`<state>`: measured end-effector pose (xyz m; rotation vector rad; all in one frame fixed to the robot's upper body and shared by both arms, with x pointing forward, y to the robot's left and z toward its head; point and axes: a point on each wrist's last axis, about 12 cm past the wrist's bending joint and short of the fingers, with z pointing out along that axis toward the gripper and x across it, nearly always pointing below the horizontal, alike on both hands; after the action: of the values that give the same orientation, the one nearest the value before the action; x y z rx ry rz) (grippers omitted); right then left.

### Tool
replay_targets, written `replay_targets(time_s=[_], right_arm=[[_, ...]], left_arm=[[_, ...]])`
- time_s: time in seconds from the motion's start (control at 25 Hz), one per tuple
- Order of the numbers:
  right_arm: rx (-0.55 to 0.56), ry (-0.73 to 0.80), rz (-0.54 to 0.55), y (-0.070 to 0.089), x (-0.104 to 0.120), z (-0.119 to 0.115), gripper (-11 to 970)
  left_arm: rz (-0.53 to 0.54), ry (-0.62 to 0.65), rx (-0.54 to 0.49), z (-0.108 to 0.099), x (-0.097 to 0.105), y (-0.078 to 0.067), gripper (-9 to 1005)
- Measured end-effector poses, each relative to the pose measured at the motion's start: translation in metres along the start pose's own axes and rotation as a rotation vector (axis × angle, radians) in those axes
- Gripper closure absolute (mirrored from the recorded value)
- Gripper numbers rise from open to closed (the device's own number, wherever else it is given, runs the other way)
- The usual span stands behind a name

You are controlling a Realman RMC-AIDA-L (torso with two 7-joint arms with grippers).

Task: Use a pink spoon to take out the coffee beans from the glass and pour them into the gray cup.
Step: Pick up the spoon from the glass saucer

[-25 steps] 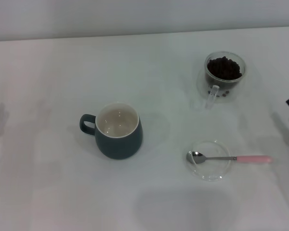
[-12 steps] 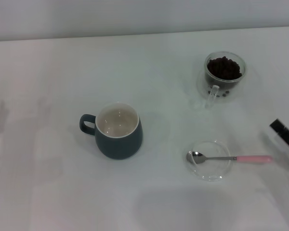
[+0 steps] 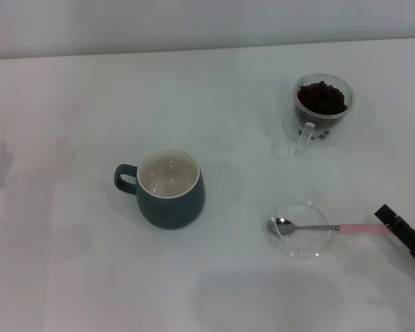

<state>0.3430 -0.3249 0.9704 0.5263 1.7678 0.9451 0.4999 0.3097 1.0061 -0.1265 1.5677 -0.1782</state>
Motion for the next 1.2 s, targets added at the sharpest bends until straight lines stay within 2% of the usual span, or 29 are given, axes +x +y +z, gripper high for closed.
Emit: replay_targets(time_s=[0.24,0.48,0.76,1.2], right_arm=[[-0.007,-0.034,0.005,0.011,0.015,-0.002,223],[-0.019,-0.026,0.003,0.018,0.023,0.006,229],[0.024,-0.074,0.001,0.027,0.035,0.006,235],[0.02,-0.061,0.011,0.032,0.041,0.015,245]], left_arm=[[-0.001,-0.007,0.007,0.003,-0.002,-0.002,120],[-0.003,-0.016,0.019,0.008,-0.004,-0.005,120],[-0.002,-0.021,0.025,0.011,-0.005,-0.007,120],[0.0,-0.037,0.035,0.019,-0.01,-0.01,120]])
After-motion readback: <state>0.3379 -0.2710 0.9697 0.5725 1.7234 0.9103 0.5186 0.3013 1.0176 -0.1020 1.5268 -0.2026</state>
